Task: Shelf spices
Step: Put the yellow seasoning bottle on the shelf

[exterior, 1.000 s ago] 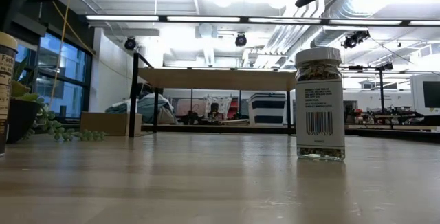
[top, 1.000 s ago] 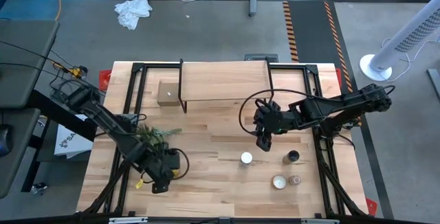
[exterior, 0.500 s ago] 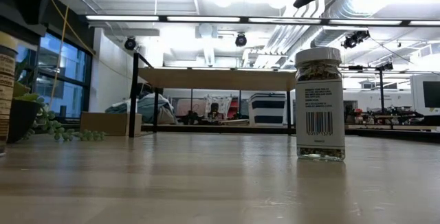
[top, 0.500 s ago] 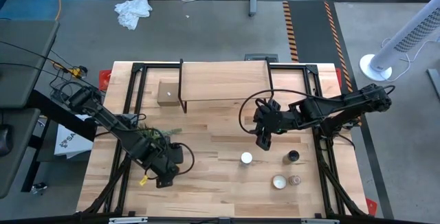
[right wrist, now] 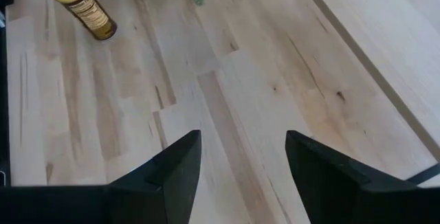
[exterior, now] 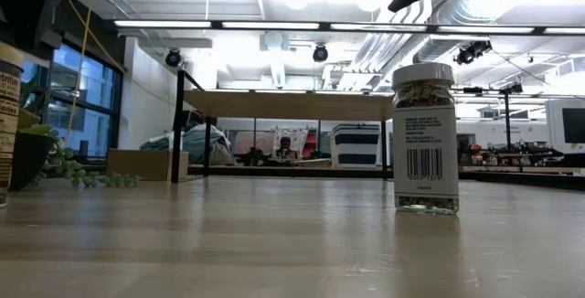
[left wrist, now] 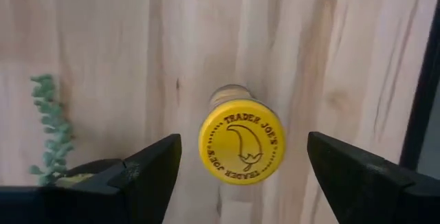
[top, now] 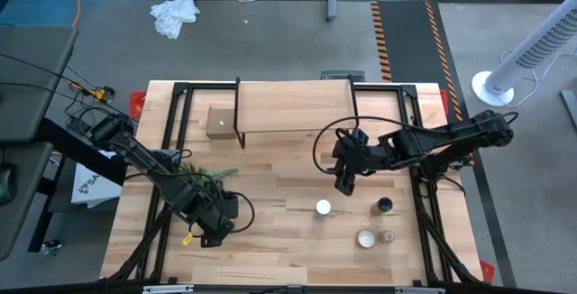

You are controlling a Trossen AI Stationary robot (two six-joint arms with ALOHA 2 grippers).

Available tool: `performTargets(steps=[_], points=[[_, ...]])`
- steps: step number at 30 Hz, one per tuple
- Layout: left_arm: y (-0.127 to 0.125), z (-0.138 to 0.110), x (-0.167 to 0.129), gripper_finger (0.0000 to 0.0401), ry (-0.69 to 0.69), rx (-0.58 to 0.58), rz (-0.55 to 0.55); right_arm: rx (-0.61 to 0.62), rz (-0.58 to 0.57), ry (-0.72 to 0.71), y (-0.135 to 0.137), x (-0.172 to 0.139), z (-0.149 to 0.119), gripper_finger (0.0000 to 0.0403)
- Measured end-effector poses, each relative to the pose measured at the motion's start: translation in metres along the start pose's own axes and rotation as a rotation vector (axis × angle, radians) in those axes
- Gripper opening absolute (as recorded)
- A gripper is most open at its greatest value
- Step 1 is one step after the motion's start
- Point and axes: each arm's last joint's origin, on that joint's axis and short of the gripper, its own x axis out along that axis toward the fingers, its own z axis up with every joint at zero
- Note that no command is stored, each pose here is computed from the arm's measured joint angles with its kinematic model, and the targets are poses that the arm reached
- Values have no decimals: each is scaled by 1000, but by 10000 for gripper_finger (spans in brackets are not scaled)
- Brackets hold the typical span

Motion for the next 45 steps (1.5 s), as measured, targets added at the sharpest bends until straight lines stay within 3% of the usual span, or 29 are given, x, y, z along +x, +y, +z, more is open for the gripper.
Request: performTargets(steps=[5,14,36,40,45], points=[[0,1,1,312,-49,52,62,-4,-40,-10,-2,0,0,209],[-6,1,13,312,30,85,28,-11,-71,-5,-3,0,-2,209],[-21,12,71,311,169,42,88,-1,-88,-15,-4,0,-2,209],[-20,12,70,281,165,18,103,-2,-90,-13,-4,0,-2,209],[-18,13,65,196,191,7,108,-4,-90,-13,-4,0,-2,209]])
